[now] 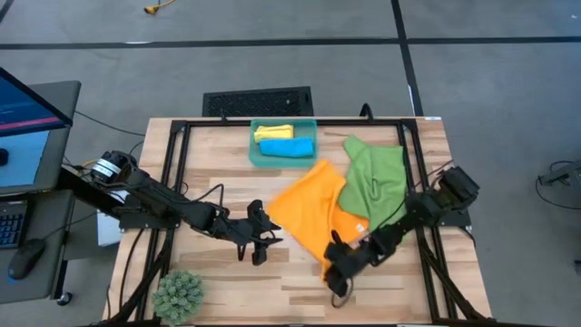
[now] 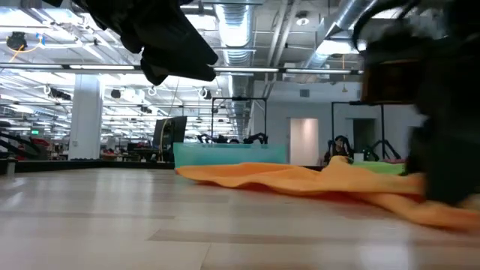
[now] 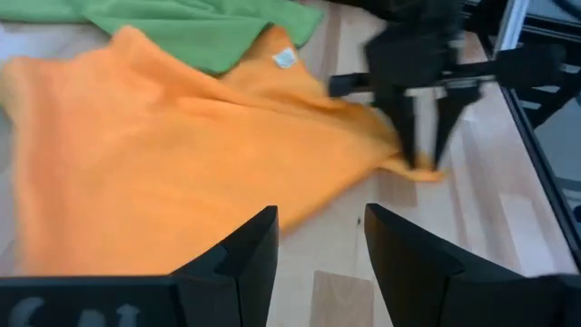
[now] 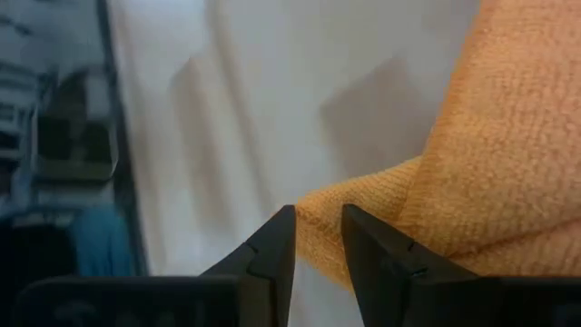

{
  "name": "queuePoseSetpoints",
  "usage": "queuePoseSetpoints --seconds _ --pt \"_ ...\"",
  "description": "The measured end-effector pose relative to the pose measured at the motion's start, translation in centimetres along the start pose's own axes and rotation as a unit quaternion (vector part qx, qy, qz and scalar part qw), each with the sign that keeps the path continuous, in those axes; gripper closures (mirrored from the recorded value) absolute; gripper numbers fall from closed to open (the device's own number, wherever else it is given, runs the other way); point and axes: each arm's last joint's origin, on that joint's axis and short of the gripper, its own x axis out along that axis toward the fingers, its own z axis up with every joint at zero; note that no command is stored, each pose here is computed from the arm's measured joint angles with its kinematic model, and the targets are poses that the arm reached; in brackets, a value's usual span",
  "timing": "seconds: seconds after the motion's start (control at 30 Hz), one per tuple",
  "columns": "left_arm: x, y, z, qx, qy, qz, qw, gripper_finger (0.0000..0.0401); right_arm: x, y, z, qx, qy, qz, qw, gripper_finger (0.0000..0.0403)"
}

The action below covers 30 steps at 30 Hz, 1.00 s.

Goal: Roll microfiber towels into tight, uniform cylinder then place into a basket
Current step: Fold the orange microfiber towel

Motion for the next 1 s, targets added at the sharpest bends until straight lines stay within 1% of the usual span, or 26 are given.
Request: queuePoseSetpoints --seconds 0.2,0.3,0.43,0.53,0.6,0.67,0.77,0.87,0.93,1.0 --pt "0.9 0.0 -0.7 0.012 0.012 0.007 1.000 0.0244 -0.3 1.9 -3.4 -0.044 0.031 0.033 0.998 0.0285" --pt "1.6 0.0 -1.5 0.023 0.025 0.011 0.999 0.0244 -0.5 3.0 -4.5 -0.062 0.040 0.056 0.996 0.0285" --pt "2.7 0.0 -2.5 0.039 0.048 0.014 0.998 0.0244 -0.8 4.4 -5.2 -0.073 0.041 0.076 0.994 0.0285" --pt "3.3 -0.4 -3.3 0.069 0.063 0.010 0.996 0.0244 -0.8 4.5 -5.2 -0.074 0.038 0.076 0.994 0.0285" --pt "3.6 -1.1 -3.8 0.102 0.075 -0.001 0.992 0.0244 -0.8 4.4 -5.3 -0.074 0.039 0.072 0.994 0.0285" --pt "3.8 -2.1 -4.3 0.148 0.086 -0.011 0.985 0.0244 -0.8 4.3 -5.3 -0.075 0.042 0.065 0.994 0.0285" --pt "3.7 -3.8 -4.8 0.218 0.107 -0.018 0.970 0.0244 -0.8 4.2 -5.3 -0.075 0.042 0.063 0.994 0.0285" --pt "2.8 -5.1 -4.8 0.263 0.125 0.009 0.957 0.0244 -0.8 4.3 -5.3 -0.074 0.042 0.064 0.994 0.0285" --pt "2.1 -5.4 -5.0 0.293 0.147 0.037 0.944 0.0244 -0.8 4.3 -5.3 -0.073 0.041 0.064 0.994 0.0285" --pt "1.6 -5.8 -5.2 0.312 0.165 0.047 0.934 0.0244 -0.8 4.3 -5.2 -0.070 0.041 0.064 0.995 0.0285"
